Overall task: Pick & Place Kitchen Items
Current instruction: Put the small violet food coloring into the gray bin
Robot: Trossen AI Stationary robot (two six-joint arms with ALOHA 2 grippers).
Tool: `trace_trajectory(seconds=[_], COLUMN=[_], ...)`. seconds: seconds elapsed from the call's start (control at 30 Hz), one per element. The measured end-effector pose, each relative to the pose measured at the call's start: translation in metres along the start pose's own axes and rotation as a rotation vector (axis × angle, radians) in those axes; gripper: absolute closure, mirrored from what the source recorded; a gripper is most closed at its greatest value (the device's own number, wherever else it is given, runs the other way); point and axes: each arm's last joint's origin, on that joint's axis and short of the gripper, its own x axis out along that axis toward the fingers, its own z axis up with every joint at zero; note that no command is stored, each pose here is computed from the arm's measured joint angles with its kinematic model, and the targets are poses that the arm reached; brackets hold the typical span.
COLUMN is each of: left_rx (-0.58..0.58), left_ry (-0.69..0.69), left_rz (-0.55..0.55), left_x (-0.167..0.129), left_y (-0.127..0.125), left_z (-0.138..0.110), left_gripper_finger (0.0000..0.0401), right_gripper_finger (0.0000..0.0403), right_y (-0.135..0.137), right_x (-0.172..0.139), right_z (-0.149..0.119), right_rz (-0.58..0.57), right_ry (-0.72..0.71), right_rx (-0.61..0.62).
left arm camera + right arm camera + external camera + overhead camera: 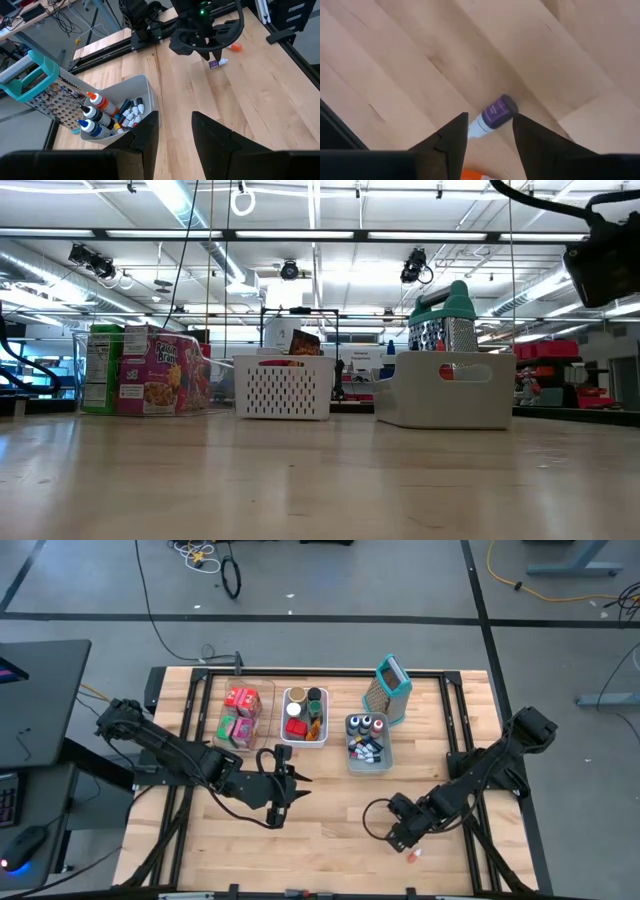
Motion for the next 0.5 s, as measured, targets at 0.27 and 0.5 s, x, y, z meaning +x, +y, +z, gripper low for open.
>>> trace_trajectory(seconds=[0.27,0.5], left_rx=[0.0,0.0], left_ry=[0.0,0.0], left_rz=[0.0,0.0], left_x=[0.0,0.0], left_y=[0.0,0.0], left_z=[0.0,0.0], left_gripper_finger=[0.0275,0.0275], right_gripper_finger=[0.0241,0.0245], right_y=[-0.002,-0.002], right_x=[0.018,0.028], right_z=[-0.002,-0.001], right_rz=[-0.068,-0.092], right_ry=[0.058,0.047], right_rx=[0.062,0.018])
